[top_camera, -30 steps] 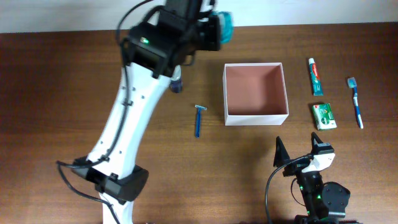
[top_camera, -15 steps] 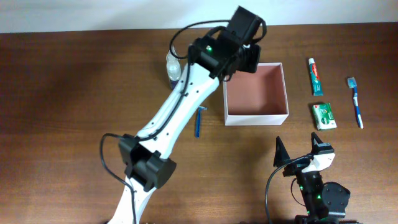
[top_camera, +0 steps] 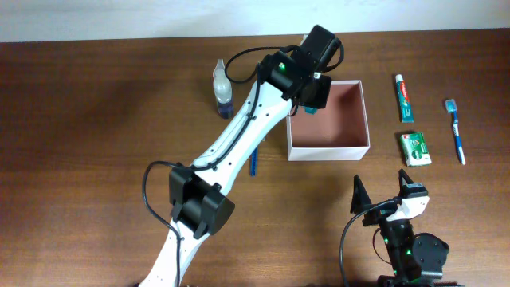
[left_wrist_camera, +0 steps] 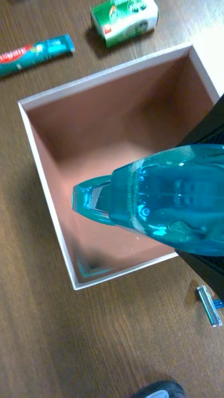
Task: Pack container
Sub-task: 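Lift the Listerine bottle and carry it over the pink box, then lower the bottle into the box and open the left gripper, then move the left gripper to the blue soap pump bottle and grasp, then lift the soap pump bottle and carry it over the box, then lower the soap bottle into the box beside the Listerine, release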
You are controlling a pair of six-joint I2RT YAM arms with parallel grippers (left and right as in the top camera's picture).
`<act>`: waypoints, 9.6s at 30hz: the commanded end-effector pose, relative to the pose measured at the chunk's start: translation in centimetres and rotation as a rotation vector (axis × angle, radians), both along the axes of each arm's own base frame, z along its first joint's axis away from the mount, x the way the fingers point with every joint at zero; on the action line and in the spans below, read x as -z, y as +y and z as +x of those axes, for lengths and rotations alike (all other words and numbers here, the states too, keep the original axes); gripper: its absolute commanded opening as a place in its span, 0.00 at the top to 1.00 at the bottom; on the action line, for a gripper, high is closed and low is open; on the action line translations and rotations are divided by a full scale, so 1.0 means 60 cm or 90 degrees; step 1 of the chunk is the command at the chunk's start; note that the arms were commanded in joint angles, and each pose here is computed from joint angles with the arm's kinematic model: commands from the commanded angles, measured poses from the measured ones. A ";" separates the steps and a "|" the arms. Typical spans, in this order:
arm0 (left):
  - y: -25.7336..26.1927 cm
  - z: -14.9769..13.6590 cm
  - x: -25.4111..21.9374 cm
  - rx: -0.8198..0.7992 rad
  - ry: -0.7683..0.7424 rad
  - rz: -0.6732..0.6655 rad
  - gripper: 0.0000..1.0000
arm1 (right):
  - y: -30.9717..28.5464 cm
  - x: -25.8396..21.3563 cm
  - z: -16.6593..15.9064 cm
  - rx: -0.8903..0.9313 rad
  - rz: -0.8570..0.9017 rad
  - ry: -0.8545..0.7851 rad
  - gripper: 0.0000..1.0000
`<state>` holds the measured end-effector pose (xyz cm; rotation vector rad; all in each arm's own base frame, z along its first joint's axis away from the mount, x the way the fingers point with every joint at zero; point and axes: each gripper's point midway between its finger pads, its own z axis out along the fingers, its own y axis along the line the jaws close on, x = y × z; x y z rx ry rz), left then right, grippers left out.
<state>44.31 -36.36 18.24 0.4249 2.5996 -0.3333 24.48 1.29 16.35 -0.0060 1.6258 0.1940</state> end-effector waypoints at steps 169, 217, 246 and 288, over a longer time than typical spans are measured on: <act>0.314 0.134 -0.235 -0.227 -0.198 -0.003 0.69 | 0.003 0.003 -0.001 -0.005 0.002 0.001 0.01; -0.057 -0.039 -0.340 0.086 -0.307 -0.172 0.69 | 0.003 0.003 -0.001 -0.005 0.002 0.001 0.01; -0.105 0.029 -0.071 0.087 -0.206 -0.083 0.68 | 0.003 0.003 -0.001 -0.005 0.002 0.001 0.01; -0.073 0.067 -0.010 0.059 -0.177 -0.052 0.44 | 0.003 0.003 -0.001 -0.005 0.002 0.001 0.01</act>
